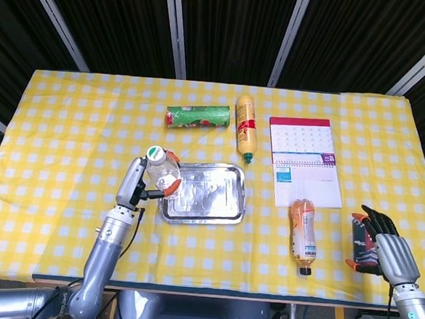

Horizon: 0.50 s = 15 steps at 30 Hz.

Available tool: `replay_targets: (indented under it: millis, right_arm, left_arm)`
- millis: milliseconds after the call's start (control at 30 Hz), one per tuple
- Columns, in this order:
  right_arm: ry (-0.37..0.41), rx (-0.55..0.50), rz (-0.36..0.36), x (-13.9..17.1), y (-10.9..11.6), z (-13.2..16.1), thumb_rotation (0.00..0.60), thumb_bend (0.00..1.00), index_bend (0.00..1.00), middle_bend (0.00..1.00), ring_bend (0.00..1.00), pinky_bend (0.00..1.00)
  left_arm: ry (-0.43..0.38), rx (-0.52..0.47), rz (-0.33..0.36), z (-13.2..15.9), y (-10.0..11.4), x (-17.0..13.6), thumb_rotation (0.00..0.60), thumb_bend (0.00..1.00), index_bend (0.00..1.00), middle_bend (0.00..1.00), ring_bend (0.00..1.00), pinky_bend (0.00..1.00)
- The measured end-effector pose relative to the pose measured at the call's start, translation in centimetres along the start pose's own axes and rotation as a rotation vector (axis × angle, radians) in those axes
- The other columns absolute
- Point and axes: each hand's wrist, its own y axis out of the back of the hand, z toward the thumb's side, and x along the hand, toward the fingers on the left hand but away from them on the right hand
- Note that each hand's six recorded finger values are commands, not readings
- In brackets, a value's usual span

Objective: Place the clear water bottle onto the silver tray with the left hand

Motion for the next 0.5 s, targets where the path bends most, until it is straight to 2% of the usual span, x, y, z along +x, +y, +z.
replay_targets:
  millis: [233,500]
  right_arm:
    - [0.002,0.003,0.006,0.0,-0.2,0.2,0.6,0.16,0.18,0.04,0.0,0.0]
    - [0.005,0.004,0.019,-0.1,-0.6,0.4,0.6,0.16,0.18,0.04,0.0,0.0]
  left_arm:
    - [0.015,0.055,0.104,-0.4,6.0,-0.7,0.6,0.53,0.78,0.8,0.24,0.12]
    - [0.05,0.13,0.28,-2.1,16.3,-3.6,0.6,0.53,0.78,0.8,0.24,0.12]
